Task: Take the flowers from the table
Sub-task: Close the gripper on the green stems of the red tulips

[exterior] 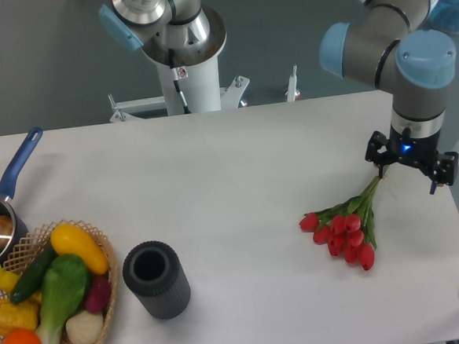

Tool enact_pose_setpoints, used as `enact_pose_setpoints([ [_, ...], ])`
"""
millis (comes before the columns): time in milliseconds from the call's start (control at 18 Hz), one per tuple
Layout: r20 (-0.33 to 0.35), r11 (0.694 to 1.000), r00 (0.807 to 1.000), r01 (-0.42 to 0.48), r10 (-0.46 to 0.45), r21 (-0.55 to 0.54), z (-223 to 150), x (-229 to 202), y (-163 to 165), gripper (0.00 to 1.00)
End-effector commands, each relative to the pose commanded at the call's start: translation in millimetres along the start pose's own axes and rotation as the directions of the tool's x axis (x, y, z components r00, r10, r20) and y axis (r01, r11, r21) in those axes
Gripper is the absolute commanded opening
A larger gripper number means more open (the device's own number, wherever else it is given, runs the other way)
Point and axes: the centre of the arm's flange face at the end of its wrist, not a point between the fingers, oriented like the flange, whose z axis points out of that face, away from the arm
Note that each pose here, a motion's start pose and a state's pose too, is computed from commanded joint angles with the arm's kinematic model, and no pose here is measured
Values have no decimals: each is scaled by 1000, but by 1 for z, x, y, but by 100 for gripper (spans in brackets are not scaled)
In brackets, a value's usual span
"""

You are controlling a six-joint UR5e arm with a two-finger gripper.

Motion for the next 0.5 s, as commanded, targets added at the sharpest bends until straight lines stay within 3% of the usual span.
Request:
enact_pose_setpoints([
  [389, -43, 1000, 999, 2, -2, 17, 32, 9, 1, 100],
  [500, -24, 1000, 1000, 8, -8, 19, 41, 18, 5, 100],
])
